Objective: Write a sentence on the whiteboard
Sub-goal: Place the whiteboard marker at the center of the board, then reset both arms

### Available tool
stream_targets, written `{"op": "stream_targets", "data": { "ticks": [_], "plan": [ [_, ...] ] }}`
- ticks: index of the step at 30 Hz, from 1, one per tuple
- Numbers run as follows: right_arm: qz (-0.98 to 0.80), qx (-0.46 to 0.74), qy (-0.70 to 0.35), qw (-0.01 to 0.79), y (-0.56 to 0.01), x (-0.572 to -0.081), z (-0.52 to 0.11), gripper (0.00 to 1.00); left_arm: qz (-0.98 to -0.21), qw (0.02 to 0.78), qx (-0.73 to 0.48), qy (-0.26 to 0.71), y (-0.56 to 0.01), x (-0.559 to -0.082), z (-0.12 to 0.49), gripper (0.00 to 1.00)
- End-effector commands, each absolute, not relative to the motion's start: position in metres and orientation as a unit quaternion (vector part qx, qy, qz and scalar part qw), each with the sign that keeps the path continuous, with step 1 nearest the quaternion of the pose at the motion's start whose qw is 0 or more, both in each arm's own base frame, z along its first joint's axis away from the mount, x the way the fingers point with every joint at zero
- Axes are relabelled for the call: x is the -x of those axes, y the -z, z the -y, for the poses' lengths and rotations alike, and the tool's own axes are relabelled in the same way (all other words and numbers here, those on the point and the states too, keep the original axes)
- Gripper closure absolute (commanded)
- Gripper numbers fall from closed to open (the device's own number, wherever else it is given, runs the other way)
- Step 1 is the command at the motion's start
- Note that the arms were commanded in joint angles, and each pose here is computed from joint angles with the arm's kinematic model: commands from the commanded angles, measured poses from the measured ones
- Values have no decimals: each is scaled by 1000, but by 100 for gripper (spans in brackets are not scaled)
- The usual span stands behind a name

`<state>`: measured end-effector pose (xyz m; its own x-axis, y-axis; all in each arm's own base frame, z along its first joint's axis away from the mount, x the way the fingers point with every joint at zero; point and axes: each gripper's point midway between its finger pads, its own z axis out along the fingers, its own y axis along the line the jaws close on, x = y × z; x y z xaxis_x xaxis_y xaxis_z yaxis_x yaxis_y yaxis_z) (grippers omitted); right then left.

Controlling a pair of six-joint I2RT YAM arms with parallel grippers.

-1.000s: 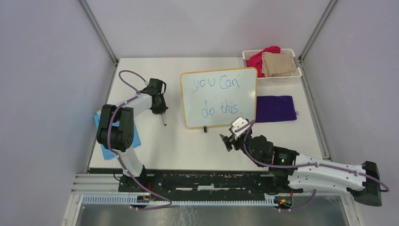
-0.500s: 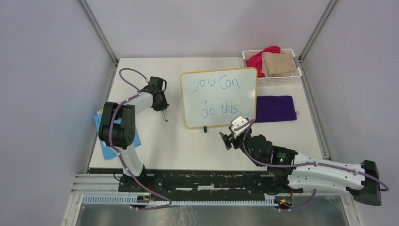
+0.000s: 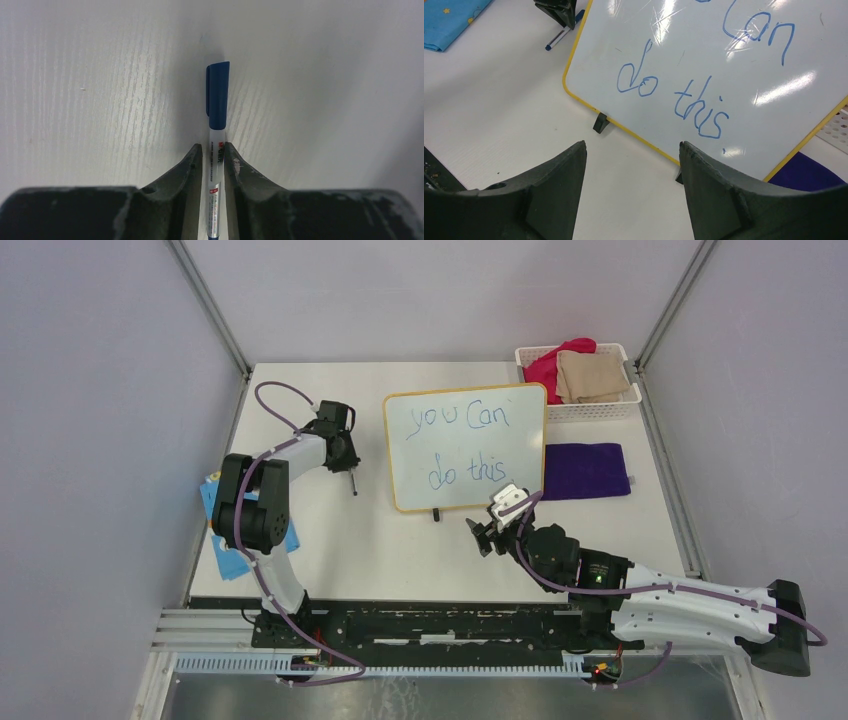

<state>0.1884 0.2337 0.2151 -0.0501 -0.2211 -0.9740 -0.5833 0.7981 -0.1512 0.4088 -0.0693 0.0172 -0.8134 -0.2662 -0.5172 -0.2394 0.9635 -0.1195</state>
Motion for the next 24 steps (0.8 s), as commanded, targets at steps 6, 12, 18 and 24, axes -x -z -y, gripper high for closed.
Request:
{"op": "stream_targets", "data": {
  "ticks": [6,12,18,24],
  "plan": [
    [-704,246,-154,649,-244,-192,-229,27,-972,202,120,-3,21,-374,61,67],
    [-704,245,-154,648,-244,-192,-229,27,-969,214,122,2,13,-377,62,65],
    [-705,245,-151,648,-243,-193,-230,27,-964,233,127,3,0,-379,61,58],
    [-704,244,-153,649,-245,-193,-231,27,-959,251,133,6,-14,-381,61,49]
  ]
}}
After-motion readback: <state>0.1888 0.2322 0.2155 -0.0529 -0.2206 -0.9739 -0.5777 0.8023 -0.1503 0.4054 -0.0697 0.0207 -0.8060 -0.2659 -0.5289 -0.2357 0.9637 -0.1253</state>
